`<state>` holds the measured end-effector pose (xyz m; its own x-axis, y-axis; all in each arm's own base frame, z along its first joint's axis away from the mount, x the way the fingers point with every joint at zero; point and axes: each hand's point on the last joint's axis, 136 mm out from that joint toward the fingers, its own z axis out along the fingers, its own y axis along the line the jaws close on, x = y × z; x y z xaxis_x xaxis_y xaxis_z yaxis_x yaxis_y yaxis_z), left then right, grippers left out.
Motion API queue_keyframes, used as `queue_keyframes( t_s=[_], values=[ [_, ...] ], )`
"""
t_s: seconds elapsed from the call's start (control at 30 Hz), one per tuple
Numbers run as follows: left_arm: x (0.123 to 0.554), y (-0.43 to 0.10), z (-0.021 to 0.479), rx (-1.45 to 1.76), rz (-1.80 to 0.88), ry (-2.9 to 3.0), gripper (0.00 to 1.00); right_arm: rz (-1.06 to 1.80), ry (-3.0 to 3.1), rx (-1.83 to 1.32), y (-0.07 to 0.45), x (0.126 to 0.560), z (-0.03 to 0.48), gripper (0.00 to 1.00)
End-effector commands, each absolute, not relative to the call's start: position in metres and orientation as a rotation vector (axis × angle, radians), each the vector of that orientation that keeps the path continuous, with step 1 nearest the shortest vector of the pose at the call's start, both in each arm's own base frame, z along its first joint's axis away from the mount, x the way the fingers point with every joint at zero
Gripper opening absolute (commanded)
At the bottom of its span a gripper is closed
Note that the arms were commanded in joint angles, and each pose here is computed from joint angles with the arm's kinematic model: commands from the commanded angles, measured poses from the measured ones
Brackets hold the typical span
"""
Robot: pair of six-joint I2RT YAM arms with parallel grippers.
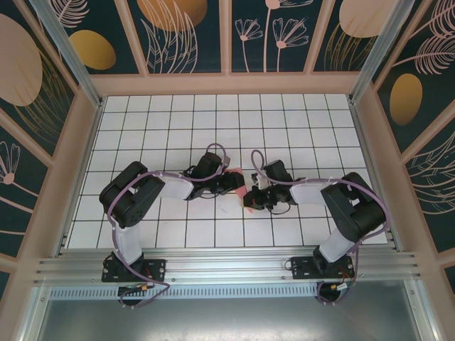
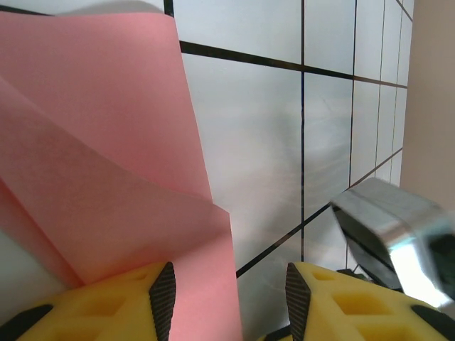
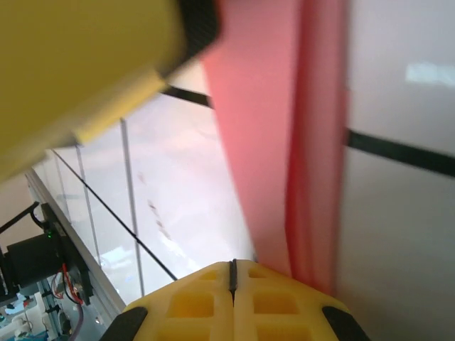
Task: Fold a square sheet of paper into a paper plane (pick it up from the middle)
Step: Fold the wing for the fifth time at the center of the table.
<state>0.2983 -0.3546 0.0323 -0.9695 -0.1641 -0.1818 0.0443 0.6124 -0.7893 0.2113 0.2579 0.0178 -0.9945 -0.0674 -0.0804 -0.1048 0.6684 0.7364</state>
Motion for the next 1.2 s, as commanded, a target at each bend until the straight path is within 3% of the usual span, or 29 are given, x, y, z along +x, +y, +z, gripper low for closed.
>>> queue_keyframes(
  t_s=[0.0, 0.33, 0.57, 0.87, 1.17],
  values=[
    [0.288, -0.333, -0.017, -0.129, -1.091, 2.735, 0.48, 1.243, 2.889, -0.114, 0.247, 0.192, -0.002, 0.00],
    [0.289, -0.334, -0.018, -0.129, -1.090, 2.739, 0.48, 1.333, 2.801, -0.118, 0.246, 0.194, 0.024, 0.00],
    [0.290, -0.336, -0.018, -0.129, -1.096, 2.739, 0.48, 1.225, 2.910, -0.032, 0.229, 0.185, -0.008, 0.00],
    [0.291, -0.338, -0.016, -0.121, -1.100, 2.739, 0.48, 1.338, 2.646, -0.151, 0.259, 0.233, 0.064, 0.00],
    [0.292, -0.340, -0.015, -0.118, -1.108, 2.736, 0.48, 1.347, 2.722, -0.093, 0.264, 0.238, 0.025, 0.00]
  ],
)
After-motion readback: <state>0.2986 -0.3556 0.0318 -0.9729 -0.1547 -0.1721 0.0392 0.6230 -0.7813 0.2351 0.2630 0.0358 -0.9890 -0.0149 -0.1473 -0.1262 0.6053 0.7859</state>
